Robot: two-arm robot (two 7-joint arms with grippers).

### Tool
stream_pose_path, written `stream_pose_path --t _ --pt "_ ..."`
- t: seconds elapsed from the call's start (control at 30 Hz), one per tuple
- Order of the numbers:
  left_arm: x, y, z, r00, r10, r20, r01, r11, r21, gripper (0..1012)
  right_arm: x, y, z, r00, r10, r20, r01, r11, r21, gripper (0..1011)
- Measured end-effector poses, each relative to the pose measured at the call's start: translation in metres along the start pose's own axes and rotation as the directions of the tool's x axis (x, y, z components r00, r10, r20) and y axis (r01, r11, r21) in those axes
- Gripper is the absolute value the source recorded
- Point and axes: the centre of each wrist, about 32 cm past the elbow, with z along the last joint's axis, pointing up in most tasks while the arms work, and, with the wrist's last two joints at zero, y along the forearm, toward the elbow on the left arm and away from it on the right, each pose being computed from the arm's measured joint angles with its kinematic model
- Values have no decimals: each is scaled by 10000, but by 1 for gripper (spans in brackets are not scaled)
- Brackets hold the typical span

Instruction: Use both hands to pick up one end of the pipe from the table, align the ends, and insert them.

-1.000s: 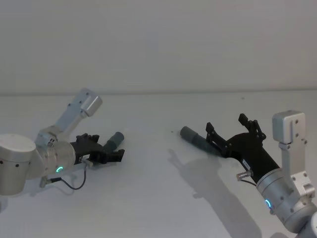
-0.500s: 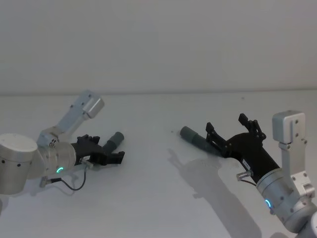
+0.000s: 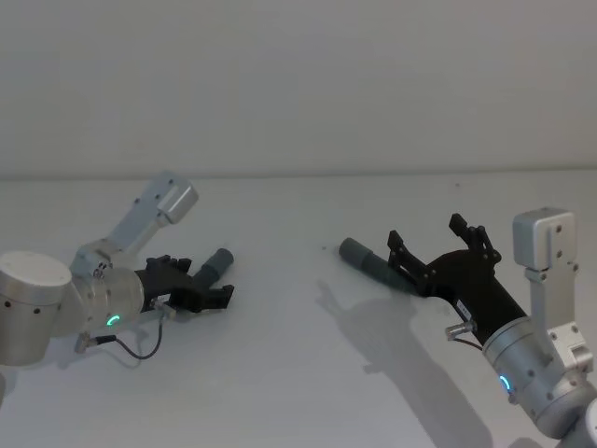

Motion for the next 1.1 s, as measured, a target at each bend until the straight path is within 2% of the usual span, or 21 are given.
stream_pose_path --t 0.2,0.63,0.77,1.1 --pt "1 -2 -1 10000 -15 12 15 10000 5 785 0 0 0 10000 1 0 -1 10000 0 1000" --pt "3 -5 -3 10000 -5 32 5 10000 26 343 0 0 0 10000 0 0 0 10000 0 1000" --pt "4 -5 -4 10000 -2 33 2 10000 29 305 0 0 0 10000 0 0 0 10000 1 1000" --pt "4 -6 -4 10000 -2 35 2 10000 28 301 0 0 0 10000 1 0 -1 10000 1 1000"
